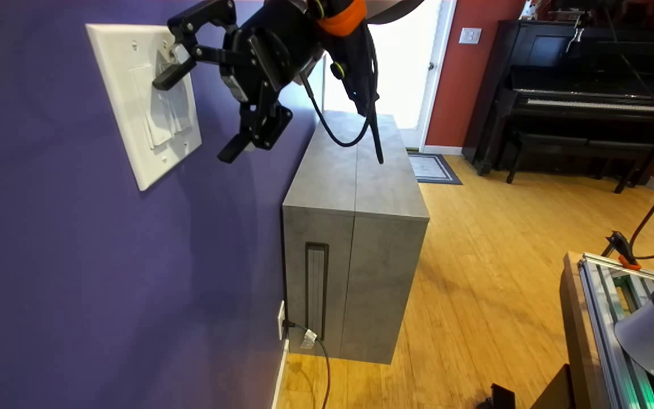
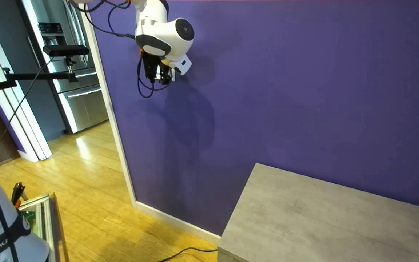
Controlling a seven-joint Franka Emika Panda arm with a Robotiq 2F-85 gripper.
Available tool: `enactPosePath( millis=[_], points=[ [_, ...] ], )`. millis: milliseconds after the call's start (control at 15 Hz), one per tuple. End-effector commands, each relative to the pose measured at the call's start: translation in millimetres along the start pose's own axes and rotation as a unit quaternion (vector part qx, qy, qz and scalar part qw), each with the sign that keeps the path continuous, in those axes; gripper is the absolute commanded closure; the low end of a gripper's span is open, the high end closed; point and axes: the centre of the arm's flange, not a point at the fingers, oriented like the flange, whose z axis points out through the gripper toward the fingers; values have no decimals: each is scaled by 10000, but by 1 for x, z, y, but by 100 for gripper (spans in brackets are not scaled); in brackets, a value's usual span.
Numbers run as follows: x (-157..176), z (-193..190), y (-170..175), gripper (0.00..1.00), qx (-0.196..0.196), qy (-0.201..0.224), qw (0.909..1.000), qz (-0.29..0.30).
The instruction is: Switch on the light
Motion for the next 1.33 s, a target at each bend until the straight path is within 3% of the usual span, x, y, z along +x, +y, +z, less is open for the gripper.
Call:
enactPosePath(
  millis=[0,1267],
  points=[
    [9,8,-1,0,112,47,9999,107],
    [10,15,13,0,74,-55,9995,289]
  ],
)
